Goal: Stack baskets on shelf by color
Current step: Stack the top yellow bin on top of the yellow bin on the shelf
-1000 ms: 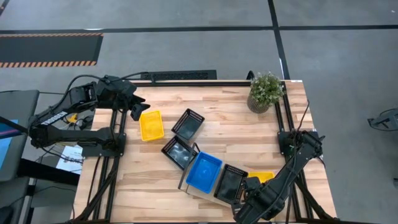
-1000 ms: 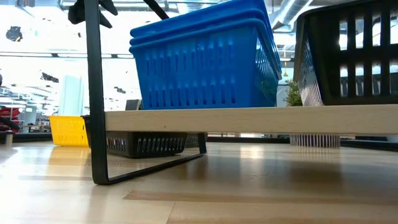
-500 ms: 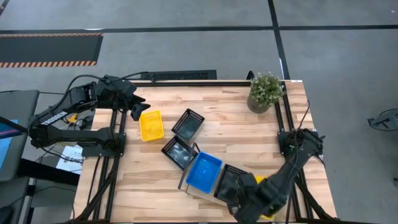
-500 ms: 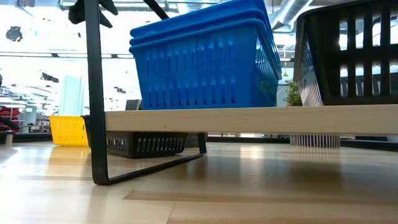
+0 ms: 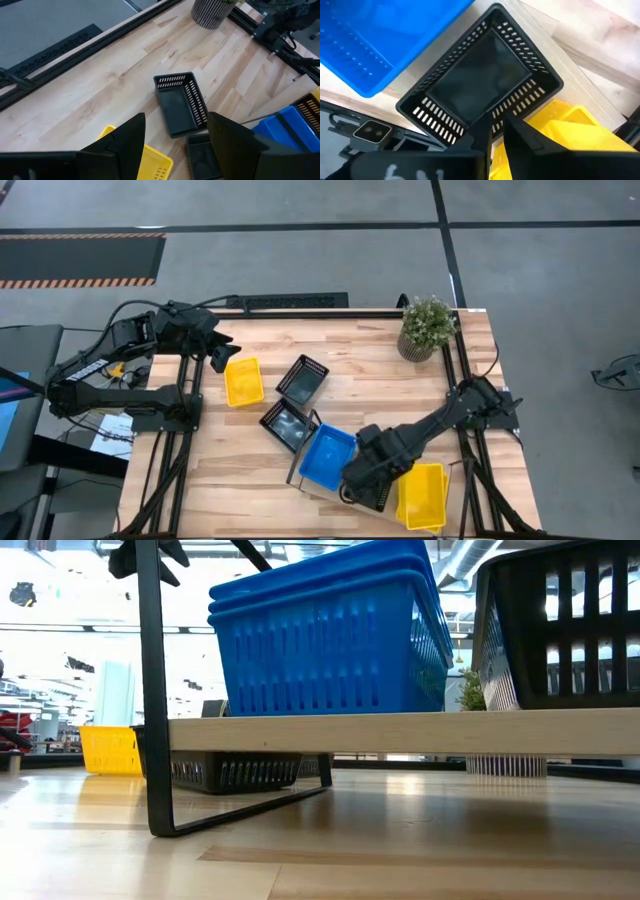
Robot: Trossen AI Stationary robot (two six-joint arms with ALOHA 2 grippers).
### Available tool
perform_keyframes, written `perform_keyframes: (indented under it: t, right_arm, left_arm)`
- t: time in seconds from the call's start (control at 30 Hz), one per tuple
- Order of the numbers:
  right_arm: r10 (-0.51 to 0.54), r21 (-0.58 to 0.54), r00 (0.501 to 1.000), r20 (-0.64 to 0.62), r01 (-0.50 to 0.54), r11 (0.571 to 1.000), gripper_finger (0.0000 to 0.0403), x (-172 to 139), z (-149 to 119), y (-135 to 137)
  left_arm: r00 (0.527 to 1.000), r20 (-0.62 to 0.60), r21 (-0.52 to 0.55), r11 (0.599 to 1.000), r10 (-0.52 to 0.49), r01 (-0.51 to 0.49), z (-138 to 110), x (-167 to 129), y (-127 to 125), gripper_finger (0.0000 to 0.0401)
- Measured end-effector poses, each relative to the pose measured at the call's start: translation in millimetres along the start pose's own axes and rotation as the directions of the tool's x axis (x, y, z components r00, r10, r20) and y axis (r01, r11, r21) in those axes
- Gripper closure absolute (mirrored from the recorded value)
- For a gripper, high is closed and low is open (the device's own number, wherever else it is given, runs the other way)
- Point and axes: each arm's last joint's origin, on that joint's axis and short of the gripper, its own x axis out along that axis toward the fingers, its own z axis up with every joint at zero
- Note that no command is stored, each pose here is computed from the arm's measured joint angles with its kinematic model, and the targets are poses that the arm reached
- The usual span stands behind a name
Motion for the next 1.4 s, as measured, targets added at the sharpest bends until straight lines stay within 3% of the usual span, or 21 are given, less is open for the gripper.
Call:
perform_keyframes:
  t: [0.13, 0.3, 0.43, 0.67, 1.0, 1.27, 1.4]
  right_arm:
    - [-0.019, -0.012, 0.999, -0.045, 0.018, 1.000, 0.0350, 3.4, -9.5, -1.8]
    - [-0.138, -0.012, 0.980, -0.142, 0.138, 0.990, 0.0377, 27.5, -22.7, -9.0]
    - [-0.159, -0.019, 0.976, -0.146, 0.158, 0.987, 0.0397, 32.1, -28.9, -11.3]
    - [-0.160, 0.044, 0.976, -0.146, 0.168, 0.985, 0.0392, 32.0, -29.3, -11.5]
    - [-0.135, -0.003, 0.984, -0.115, 0.136, 0.991, 0.0395, 25.5, -25.9, -14.1]
    - [-0.258, -0.071, 0.933, -0.249, 0.248, 0.966, 0.0399, 49.1, -40.2, -20.2]
    - [-0.219, -0.058, 0.950, -0.221, 0.211, 0.976, 0.0391, 42.2, -34.6, -16.6]
  left_arm:
    - [1.000, 0.000, -0.009, 1.000, 0.000, 0.000, 0.0, 0.0, 0.0, 0.0199]
    - [1.000, 0.000, -0.009, 1.000, 0.001, -0.001, 0.0, 0.0, 0.0, 0.0199]
    - [1.000, 0.002, -0.001, 1.000, 0.005, -0.005, 0.1, 0.0, 0.1, 0.0199]
    - [1.000, 0.004, 0.001, 1.000, 0.007, -0.007, 0.2, 0.1, 0.1, 0.0199]
    - [1.000, 0.003, 0.000, 1.000, 0.007, -0.007, 0.2, 0.2, 0.2, 0.0199]
    - [1.000, -0.016, -0.016, 1.000, 0.011, -0.012, -3.2, 4.8, 1.2, 0.0199]
    - [1.000, -0.025, -0.015, 1.000, 0.015, -0.016, -5.3, 9.0, 2.0, 0.0199]
